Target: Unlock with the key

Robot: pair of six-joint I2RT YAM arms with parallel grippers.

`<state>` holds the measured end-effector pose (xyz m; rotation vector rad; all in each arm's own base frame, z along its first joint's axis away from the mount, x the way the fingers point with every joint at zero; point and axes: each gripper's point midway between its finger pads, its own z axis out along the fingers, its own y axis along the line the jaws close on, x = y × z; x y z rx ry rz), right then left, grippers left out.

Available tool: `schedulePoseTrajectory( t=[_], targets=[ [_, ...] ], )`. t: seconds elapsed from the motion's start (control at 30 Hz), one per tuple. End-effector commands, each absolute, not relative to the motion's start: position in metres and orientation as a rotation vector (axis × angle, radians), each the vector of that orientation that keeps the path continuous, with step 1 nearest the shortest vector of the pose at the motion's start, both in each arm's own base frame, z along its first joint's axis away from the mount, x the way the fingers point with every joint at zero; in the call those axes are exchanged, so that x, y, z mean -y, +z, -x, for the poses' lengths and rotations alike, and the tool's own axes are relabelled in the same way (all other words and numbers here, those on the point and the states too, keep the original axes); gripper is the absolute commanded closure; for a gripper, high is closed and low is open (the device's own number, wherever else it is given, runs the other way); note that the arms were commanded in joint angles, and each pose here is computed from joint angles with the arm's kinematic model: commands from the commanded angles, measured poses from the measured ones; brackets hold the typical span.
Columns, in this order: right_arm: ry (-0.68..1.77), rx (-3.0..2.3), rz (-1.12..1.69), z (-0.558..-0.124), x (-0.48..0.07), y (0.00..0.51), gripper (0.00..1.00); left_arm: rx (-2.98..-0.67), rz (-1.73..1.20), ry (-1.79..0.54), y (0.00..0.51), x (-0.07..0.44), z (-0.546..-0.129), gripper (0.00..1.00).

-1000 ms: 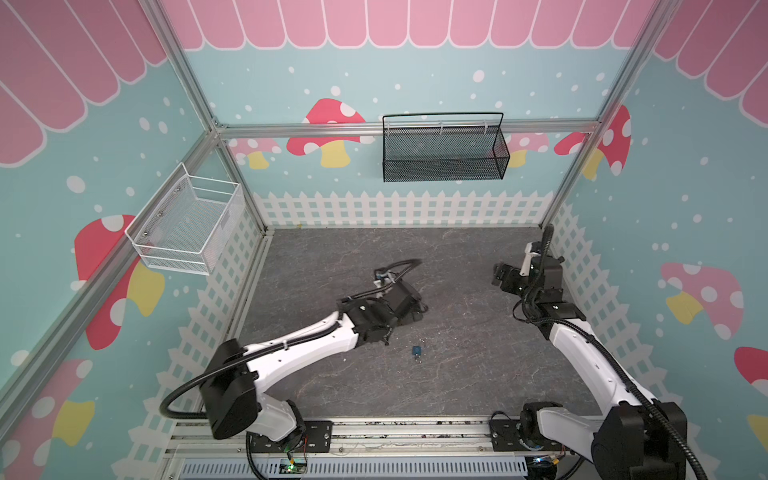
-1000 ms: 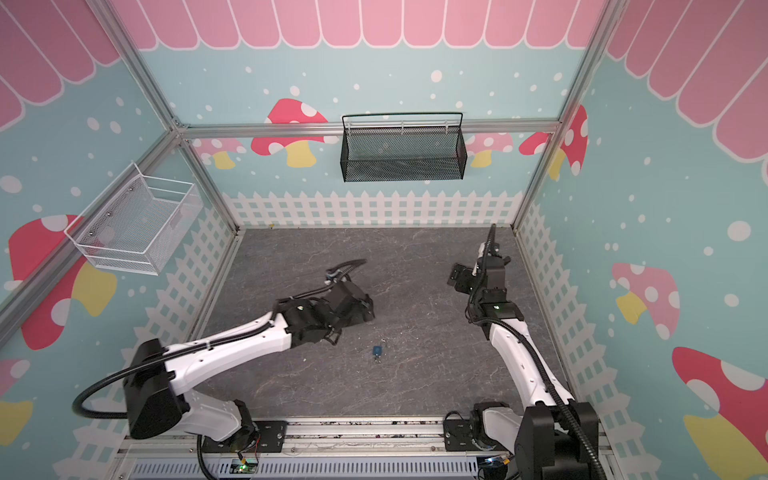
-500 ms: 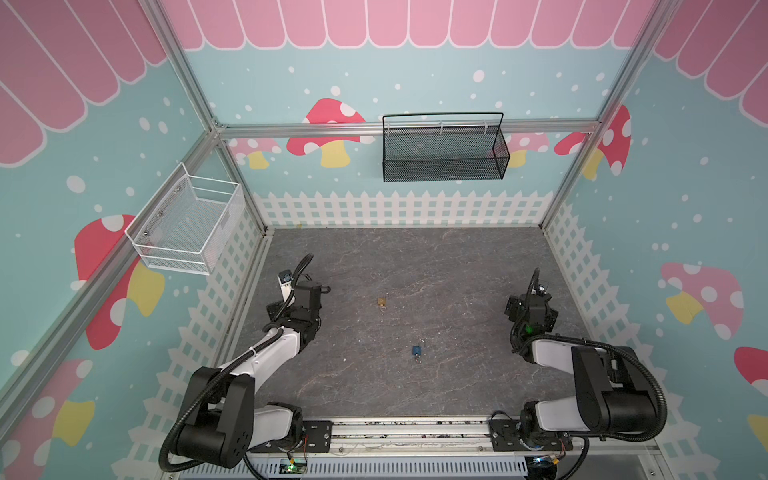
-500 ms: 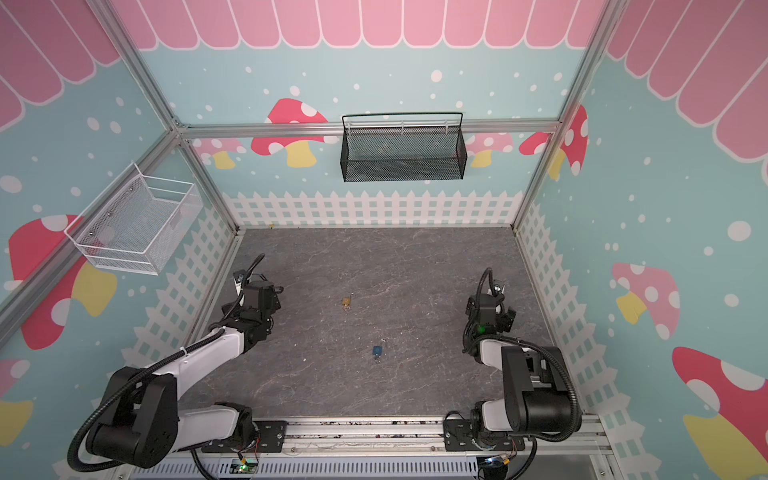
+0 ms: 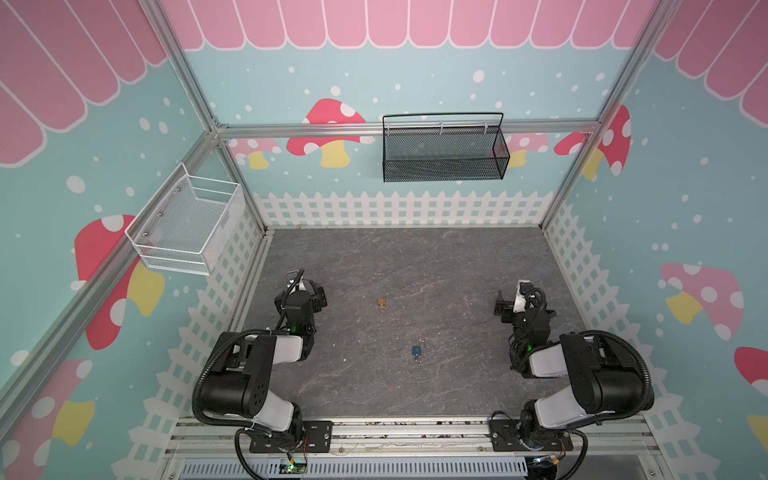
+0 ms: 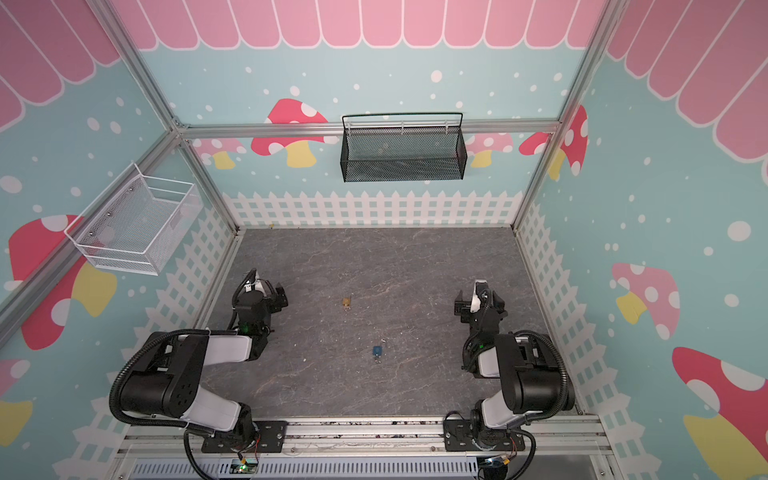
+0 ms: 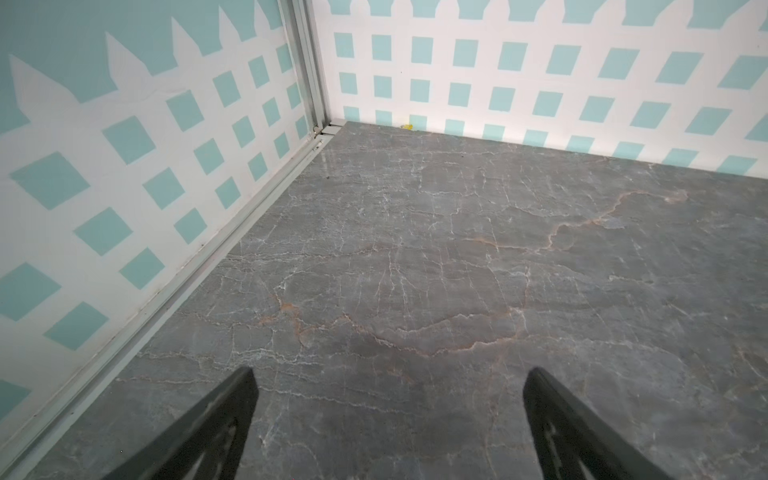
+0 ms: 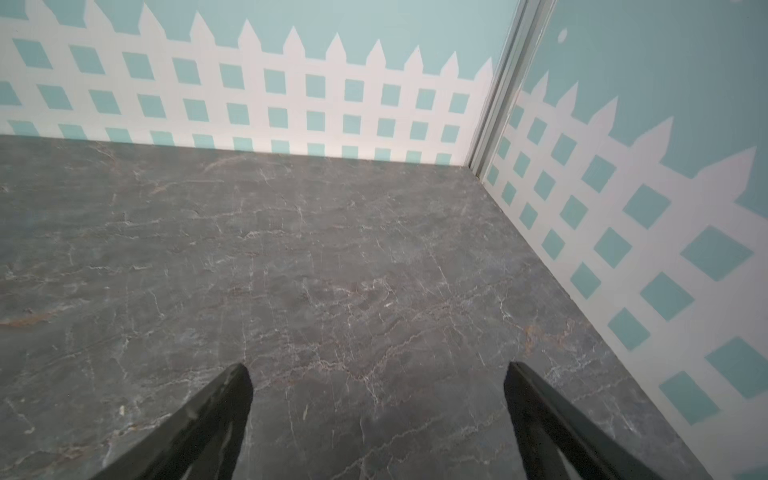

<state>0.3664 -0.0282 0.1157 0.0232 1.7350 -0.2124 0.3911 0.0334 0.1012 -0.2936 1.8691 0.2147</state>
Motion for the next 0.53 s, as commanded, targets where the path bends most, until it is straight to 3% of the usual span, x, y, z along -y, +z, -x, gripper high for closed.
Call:
schedulePoseTrajectory(
  t=[0.0, 0.5],
  targets=[
    [-0.216, -1.646, 0.020, -0.3685, 0.0237, 0.1359, 0.02, -1.792, 0.280, 0.189, 0.1195, -0.0318, -0.3970, 0.00],
    [-0.214, -1.664, 0.018, -0.3691, 0.0241, 0.1333, 0.02, -1.786, 0.281, 0.201, 0.1189, -0.0323, -0.3961, 0.00]
  ],
)
